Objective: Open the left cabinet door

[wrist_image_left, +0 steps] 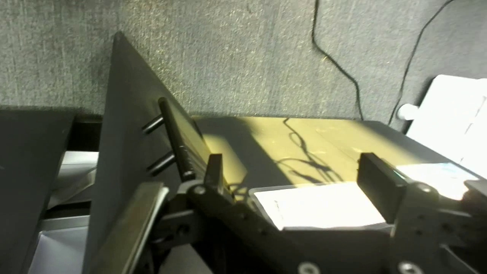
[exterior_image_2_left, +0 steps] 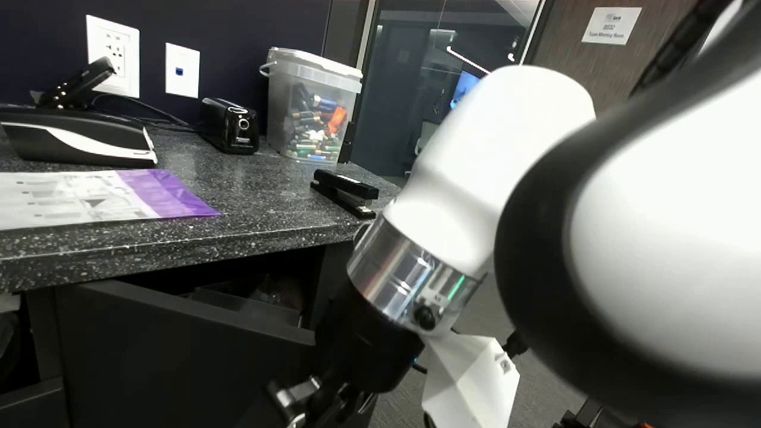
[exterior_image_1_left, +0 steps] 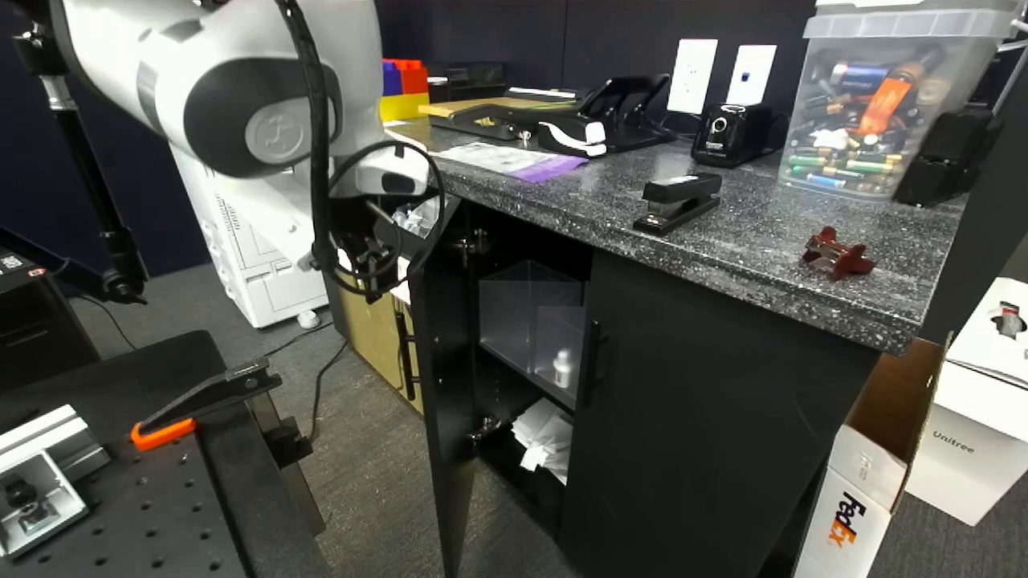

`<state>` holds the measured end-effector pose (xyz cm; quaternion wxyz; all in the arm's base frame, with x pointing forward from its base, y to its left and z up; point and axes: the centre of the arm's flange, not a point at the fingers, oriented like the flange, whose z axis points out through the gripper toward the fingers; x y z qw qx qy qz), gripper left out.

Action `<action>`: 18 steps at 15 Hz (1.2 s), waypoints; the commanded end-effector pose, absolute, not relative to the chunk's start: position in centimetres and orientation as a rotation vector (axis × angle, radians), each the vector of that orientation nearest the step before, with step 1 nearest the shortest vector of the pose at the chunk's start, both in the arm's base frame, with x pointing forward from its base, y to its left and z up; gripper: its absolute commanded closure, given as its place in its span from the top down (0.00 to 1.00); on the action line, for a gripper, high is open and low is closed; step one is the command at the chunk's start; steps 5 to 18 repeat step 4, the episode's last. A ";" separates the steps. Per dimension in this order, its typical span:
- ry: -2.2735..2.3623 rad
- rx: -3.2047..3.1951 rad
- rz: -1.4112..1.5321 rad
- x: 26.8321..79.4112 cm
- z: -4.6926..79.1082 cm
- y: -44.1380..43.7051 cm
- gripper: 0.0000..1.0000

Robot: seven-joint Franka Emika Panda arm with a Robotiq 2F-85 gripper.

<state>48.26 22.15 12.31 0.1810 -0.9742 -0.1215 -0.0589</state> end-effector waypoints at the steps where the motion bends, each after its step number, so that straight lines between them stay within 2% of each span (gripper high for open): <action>1: -0.300 -2.653 0.070 50.8 20.6 20.6 1.00; 2: -0.320 -2.695 -0.042 48.7 15.1 22.5 1.00; 4: -0.314 -2.658 0.012 49.1 17.3 22.0 1.00; 18: -0.314 -2.658 0.012 49.1 17.3 22.0 1.00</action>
